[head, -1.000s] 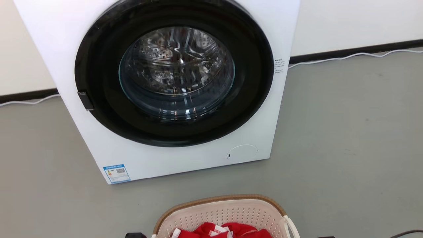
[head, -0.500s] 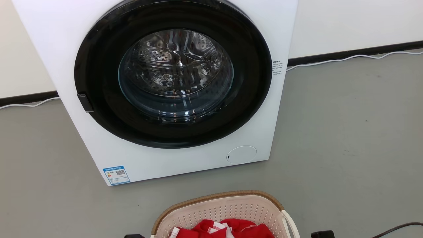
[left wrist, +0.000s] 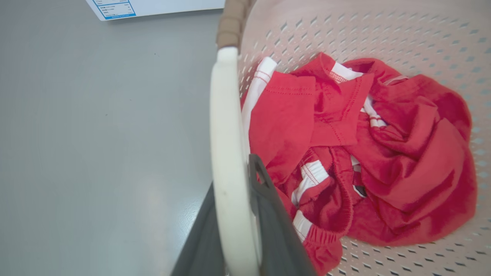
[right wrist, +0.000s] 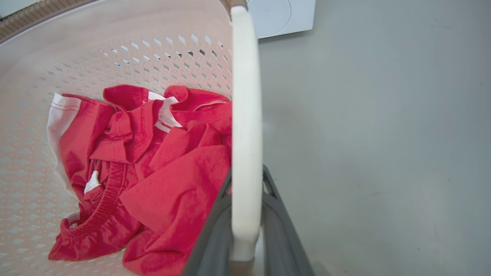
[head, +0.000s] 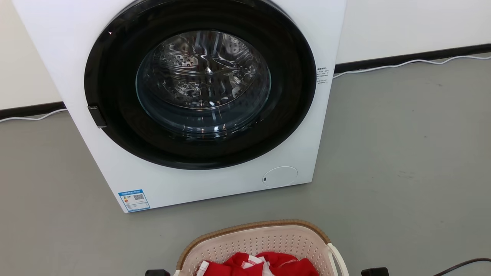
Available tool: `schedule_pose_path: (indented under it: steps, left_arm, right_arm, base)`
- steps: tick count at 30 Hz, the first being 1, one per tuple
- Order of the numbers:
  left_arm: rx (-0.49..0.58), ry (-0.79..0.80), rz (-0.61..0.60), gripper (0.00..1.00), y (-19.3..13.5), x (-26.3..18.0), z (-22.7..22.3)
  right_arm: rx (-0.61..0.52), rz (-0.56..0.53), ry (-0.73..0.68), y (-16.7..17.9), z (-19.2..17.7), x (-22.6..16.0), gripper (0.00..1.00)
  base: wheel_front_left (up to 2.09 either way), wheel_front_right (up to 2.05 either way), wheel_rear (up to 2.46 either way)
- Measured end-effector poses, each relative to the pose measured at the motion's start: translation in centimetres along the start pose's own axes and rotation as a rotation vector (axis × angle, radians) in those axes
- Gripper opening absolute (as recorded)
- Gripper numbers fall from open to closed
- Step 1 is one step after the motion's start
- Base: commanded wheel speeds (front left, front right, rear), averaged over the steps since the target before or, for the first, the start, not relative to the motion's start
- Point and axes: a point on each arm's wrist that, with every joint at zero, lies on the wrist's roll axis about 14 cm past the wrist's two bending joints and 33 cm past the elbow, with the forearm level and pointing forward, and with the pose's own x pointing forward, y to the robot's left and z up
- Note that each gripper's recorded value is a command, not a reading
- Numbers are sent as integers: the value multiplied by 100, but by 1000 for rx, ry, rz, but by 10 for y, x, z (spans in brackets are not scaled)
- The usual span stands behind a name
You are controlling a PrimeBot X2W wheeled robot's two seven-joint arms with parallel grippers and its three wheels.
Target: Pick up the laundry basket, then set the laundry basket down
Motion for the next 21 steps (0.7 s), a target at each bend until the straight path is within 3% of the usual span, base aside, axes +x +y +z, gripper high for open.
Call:
schedule_pose_path:
  steps: [21]
  left_arm:
    - [-13, 6, 2, 0, -1, 1, -2]
  right_arm:
    - [-8, 12, -1, 3, 2, 2, 0]
  base:
    - [0, 0, 0]
